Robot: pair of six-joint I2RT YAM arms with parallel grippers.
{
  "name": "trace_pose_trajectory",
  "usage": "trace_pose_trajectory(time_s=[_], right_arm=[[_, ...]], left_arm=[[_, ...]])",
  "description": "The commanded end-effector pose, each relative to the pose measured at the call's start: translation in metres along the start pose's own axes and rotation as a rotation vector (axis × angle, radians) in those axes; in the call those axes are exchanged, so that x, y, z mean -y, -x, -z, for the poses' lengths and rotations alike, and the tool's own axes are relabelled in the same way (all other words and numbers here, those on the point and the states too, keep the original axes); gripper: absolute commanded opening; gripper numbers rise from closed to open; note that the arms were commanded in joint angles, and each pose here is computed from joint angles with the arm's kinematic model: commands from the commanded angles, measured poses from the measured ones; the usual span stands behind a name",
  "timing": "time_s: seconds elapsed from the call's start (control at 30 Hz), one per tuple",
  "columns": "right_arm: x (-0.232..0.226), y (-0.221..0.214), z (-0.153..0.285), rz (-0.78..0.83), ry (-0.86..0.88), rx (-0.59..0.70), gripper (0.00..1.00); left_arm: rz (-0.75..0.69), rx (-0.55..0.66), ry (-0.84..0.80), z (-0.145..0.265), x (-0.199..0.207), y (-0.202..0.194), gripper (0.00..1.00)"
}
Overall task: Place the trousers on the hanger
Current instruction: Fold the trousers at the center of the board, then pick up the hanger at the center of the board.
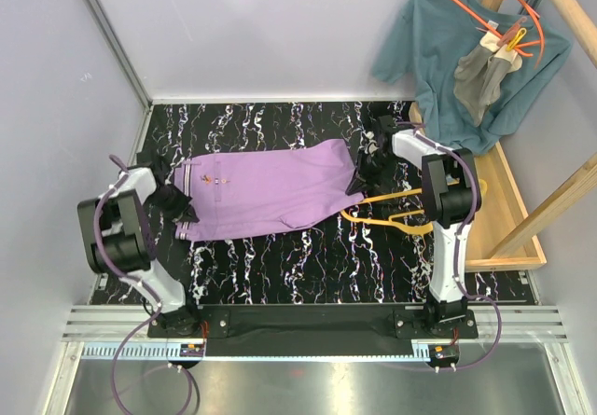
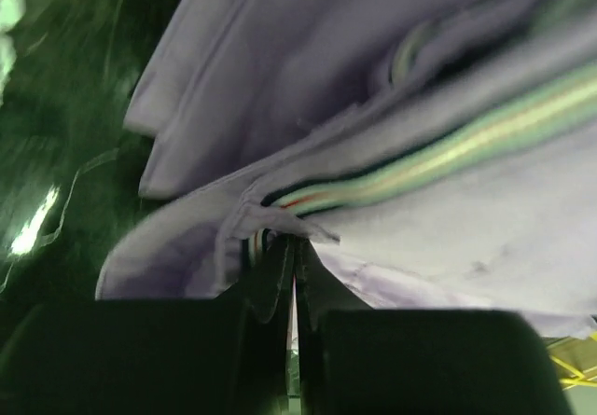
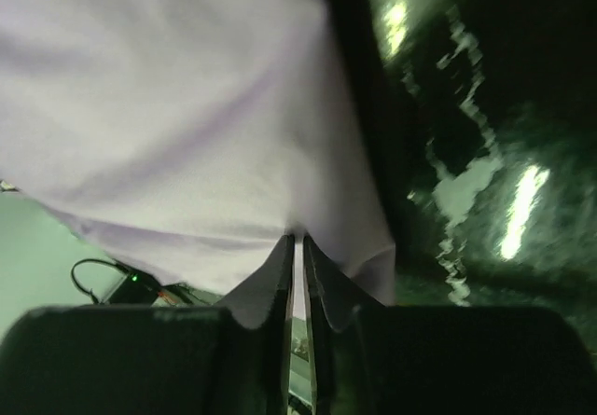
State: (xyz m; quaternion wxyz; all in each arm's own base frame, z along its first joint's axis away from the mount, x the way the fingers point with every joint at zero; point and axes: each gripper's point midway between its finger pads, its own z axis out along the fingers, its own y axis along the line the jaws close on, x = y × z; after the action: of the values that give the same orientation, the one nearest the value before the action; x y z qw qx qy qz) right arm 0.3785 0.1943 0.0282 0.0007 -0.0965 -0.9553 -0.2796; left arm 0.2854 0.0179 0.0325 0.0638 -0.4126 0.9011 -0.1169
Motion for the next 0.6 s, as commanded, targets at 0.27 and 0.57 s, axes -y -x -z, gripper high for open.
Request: trace_pose_trajectory(time_s=[0.27, 0.57], right_arm=[[-0.014, 0.044, 0.082, 0.088, -0.232, 0.244, 0.44], [0.033, 0.024, 0.142, -0.185, -0.452, 0.363, 1.00]], left_arm=[[-0.071, 0.133, -0.033, 0.018, 0.013, 0.029, 0.20], [-0.158, 0.288, -0.157, 0.077, 0.046, 0.024, 0.46]])
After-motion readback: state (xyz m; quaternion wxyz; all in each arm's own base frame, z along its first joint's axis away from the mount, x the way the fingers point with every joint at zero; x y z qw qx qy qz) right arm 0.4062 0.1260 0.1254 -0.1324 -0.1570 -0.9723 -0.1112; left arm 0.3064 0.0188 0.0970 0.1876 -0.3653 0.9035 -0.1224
